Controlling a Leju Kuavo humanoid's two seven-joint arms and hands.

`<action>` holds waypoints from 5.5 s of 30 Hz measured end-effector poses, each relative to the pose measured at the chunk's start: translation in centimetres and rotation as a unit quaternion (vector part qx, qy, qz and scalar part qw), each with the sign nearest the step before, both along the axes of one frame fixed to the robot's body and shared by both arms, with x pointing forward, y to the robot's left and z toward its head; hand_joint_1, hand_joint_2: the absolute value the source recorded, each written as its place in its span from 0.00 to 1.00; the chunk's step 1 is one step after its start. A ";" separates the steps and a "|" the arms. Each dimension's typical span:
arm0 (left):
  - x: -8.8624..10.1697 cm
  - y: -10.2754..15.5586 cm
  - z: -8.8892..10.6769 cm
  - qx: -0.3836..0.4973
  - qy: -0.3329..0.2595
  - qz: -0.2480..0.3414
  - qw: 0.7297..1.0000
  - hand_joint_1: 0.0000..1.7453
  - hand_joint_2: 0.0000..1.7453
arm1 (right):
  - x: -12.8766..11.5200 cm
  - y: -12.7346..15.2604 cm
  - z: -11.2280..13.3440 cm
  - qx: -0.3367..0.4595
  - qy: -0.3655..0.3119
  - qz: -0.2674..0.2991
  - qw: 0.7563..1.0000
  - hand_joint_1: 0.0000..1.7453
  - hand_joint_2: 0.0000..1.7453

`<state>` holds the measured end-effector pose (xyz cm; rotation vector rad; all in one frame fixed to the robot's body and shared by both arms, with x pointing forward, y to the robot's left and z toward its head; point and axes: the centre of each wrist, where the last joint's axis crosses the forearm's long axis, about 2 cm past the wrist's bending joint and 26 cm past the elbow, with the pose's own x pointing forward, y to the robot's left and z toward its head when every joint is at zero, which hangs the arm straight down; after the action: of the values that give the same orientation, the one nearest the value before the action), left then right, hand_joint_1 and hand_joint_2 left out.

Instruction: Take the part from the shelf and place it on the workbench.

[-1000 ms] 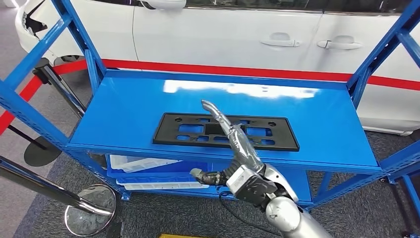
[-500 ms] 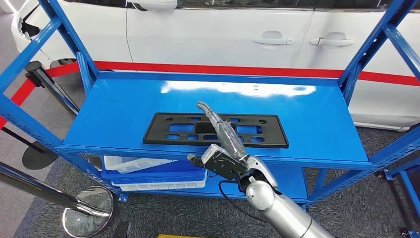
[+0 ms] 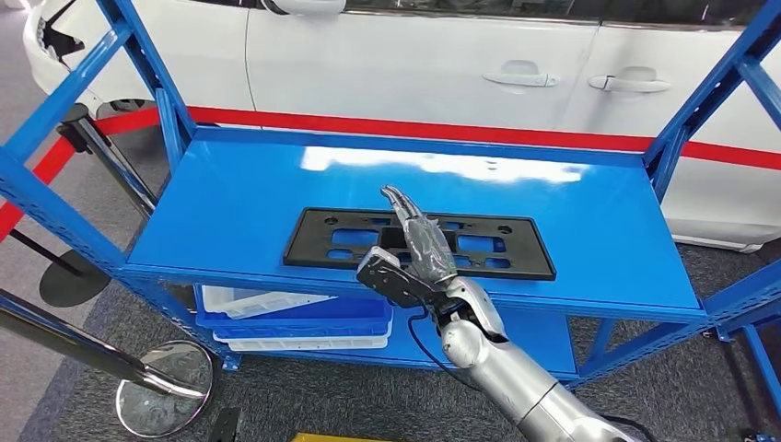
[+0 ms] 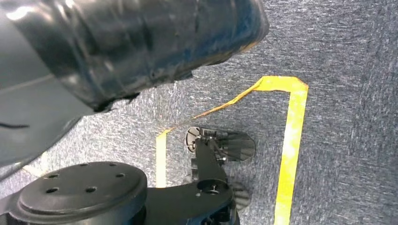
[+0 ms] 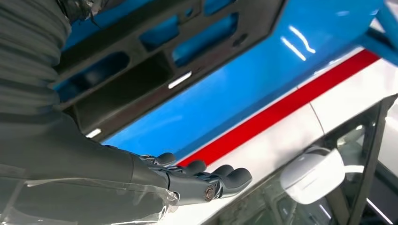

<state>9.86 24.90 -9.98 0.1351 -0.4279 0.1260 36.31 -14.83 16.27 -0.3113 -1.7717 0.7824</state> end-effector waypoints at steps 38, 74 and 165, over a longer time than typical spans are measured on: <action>0.1 0.8 0.0 0.005 0.016 -0.013 1.000 0.00 0.00 | -0.1 1.8 -4.0 -0.256 -0.015 -0.022 0.966 0.00 1.00; -1.1 1.3 -0.3 0.010 0.026 -0.012 1.000 0.00 0.00 | -0.8 0.6 -6.4 -0.339 -0.038 -0.091 0.936 0.00 1.00; -1.7 2.1 -0.3 0.167 -0.084 -0.023 0.982 0.00 1.00 | -5.1 -1.3 8.3 0.085 -0.347 -0.119 0.926 1.00 1.00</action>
<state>8.13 26.98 -10.27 0.4472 -0.6180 0.0197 31.25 -16.15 24.56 -0.7385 -2.3838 0.3469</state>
